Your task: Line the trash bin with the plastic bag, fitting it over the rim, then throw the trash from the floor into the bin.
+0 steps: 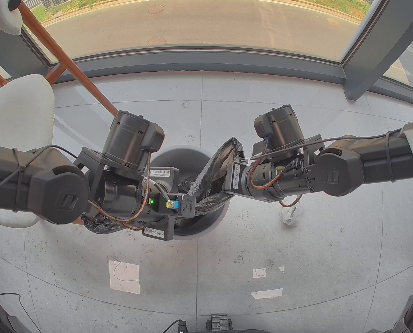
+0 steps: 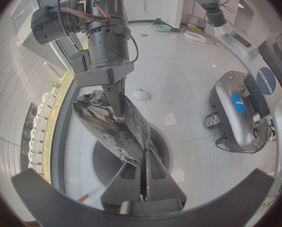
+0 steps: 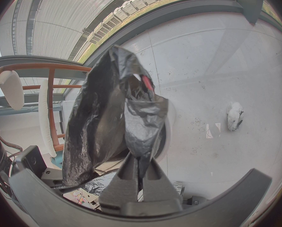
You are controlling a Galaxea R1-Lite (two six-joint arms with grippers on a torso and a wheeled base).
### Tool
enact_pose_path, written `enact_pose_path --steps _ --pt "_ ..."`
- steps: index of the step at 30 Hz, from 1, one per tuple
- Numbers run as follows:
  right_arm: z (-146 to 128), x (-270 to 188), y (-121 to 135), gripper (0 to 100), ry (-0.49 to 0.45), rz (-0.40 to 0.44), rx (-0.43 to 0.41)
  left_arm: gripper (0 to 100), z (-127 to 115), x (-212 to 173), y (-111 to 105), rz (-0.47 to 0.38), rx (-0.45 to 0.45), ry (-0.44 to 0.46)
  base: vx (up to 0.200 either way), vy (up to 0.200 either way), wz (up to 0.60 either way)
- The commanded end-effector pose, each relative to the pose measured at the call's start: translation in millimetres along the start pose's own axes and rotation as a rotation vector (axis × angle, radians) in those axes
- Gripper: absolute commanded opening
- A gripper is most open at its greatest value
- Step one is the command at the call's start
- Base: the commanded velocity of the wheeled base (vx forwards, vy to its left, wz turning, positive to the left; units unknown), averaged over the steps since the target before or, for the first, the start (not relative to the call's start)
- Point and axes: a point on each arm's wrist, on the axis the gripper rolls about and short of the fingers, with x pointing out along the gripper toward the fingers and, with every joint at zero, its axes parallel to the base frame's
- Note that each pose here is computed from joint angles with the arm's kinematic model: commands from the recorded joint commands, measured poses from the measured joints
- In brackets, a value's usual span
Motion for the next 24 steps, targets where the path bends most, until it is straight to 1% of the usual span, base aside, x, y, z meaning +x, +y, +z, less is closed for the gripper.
enact_pose_path --steps 1,4,7,10,13,14,18,23,24 --pt "3 -1 3 0 -0.019 0.01 -0.012 0 0 0 -2 -0.004 -0.04 0.0 0.0 0.0 0.0" --pt "7 0 -2 0 -0.035 -0.009 -0.05 0 -1 4 -2 -0.004 -0.08 0.004 0.0 0.0 0.0" --pt "13 1 -11 0 -0.045 -0.024 -0.072 0 1 8 0 0.034 -0.108 -0.001 0.0 0.0 0.0" --pt "15 0 -12 0 -0.052 -0.024 -0.071 0 1 20 -2 0.027 -0.106 0.003 0.0 0.0 0.0" --pt "16 0 -15 0 -0.054 -0.032 -0.067 0 1 23 -4 0.018 -0.107 0.006 0.0 0.0 0.0" --pt "16 -1 -15 0 -0.052 -0.033 -0.067 100 1 23 -3 0.024 -0.109 0.003 0.0 0.0 0.0" --pt "15 0 -16 0 -0.047 -0.036 -0.065 100 1 30 -4 0.013 -0.111 0.002 0.0 0.0 0.0" --pt "15 0 -17 0 -0.046 -0.036 -0.064 100 2 32 2 0.06 -0.172 -0.014 0.0 0.0 0.0" --pt "15 0 -17 0 -0.046 -0.036 -0.064 100 2 32 2 0.062 -0.172 -0.015 0.0 0.0 0.0"
